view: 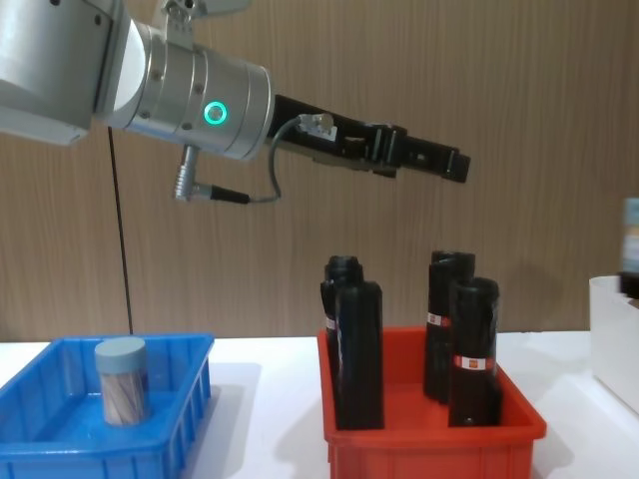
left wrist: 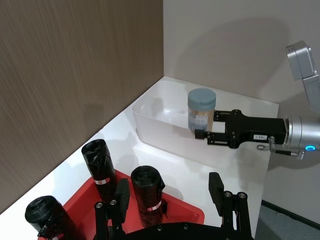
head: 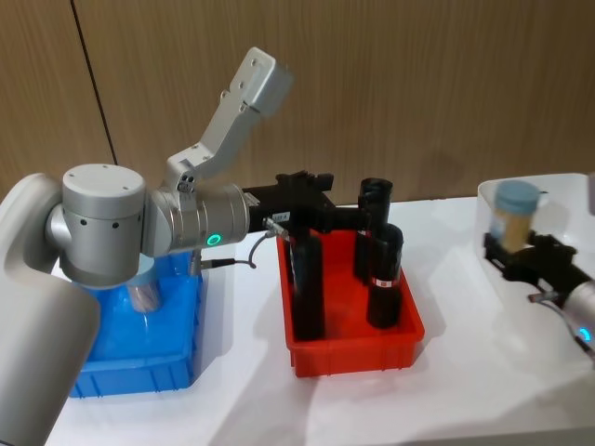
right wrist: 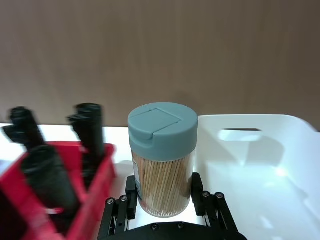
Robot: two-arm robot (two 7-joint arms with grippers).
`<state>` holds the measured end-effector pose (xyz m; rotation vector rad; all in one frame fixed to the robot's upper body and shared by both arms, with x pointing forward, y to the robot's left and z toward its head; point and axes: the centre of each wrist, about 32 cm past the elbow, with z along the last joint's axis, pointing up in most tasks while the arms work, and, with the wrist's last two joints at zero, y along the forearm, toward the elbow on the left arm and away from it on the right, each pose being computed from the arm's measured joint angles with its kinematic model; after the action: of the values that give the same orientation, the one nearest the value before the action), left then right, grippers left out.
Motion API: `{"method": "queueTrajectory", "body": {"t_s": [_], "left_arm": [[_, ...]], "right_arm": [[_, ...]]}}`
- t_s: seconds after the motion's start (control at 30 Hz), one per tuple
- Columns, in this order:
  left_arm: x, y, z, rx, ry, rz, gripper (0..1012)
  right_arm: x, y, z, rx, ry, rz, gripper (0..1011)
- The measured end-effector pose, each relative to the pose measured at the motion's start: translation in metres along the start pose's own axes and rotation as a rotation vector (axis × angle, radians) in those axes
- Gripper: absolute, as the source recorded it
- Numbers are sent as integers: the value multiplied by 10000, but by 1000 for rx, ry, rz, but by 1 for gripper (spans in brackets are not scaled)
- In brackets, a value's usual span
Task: Pick the cotton swabs from the blue box and place them into the white box.
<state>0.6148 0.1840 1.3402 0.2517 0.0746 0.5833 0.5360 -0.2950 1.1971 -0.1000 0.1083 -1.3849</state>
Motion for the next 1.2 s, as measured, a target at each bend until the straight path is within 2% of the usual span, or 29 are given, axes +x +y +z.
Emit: {"method": "queueTrajectory", "body": {"t_s": [0.2, 0.23, 0.4, 0.63, 0.7, 0.77, 0.83, 1.03, 1.2], "left_arm": [[0, 0, 0, 0, 0, 0, 1000], [0, 0, 0, 0, 0, 0, 1000], [0, 0, 0, 0, 0, 0, 1000], [0, 0, 0, 0, 0, 0, 1000], [0, 0, 0, 0, 0, 0, 999], [0, 0, 0, 0, 0, 0, 1000], [0, 0, 0, 0, 0, 0, 1000], [0, 0, 0, 0, 0, 0, 1000], [0, 0, 0, 0, 0, 0, 999]], "right_arm": [[216, -52, -53, -5, -3, -99, 622], [216, -52, -53, -5, -3, -99, 621], [430, -90, -116, -18, -4, -192, 622], [618, -106, -176, -36, -4, -271, 641], [664, -110, -188, -39, -6, -290, 733], [675, -110, -191, -39, -6, -294, 745], [707, -113, -203, -41, -9, -308, 848], [774, -121, -224, -43, -9, -332, 986], [807, -129, -235, -40, -11, -343, 1002]]}}
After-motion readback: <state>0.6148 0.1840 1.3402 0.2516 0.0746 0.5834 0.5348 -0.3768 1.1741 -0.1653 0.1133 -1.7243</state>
